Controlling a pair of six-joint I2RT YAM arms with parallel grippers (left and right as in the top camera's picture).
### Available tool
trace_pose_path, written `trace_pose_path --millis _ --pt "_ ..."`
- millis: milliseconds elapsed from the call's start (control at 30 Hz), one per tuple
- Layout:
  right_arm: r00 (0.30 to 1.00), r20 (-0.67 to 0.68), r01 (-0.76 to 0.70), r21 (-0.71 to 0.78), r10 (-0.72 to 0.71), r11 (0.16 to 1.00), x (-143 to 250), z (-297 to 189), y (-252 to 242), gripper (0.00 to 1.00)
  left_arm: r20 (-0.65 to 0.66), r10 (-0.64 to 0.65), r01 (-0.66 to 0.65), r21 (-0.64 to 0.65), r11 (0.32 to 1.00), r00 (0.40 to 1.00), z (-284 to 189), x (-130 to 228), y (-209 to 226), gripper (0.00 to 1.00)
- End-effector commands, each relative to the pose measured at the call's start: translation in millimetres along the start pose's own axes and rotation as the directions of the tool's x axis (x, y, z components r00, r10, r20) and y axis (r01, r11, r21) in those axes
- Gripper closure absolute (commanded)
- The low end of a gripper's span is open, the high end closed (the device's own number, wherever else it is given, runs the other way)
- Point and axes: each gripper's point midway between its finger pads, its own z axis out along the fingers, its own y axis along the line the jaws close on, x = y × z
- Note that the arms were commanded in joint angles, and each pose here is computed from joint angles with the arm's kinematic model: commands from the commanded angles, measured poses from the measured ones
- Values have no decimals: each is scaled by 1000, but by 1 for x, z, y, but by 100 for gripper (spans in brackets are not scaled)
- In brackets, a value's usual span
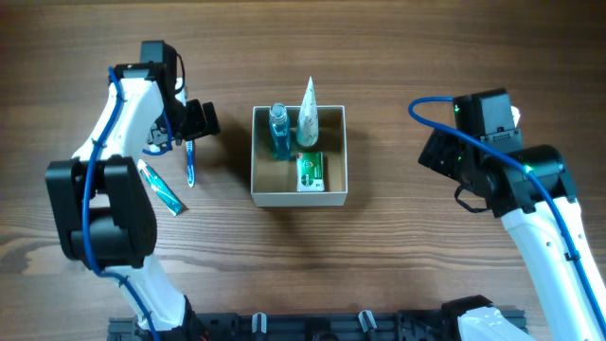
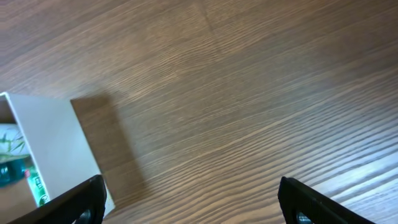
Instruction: Pack container
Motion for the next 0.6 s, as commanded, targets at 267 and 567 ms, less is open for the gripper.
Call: trace_pose_path --millis 267,567 --pt "969 -241 0 -218 -54 976 5 51 17 9 -14 -7 7 -7 1000 1000 15 -3 -2 1" --pt "921 -390 -76 -131 19 988 3 106 -47 8 -21 -6 6 -9 1000 1000 23 -4 -2 1"
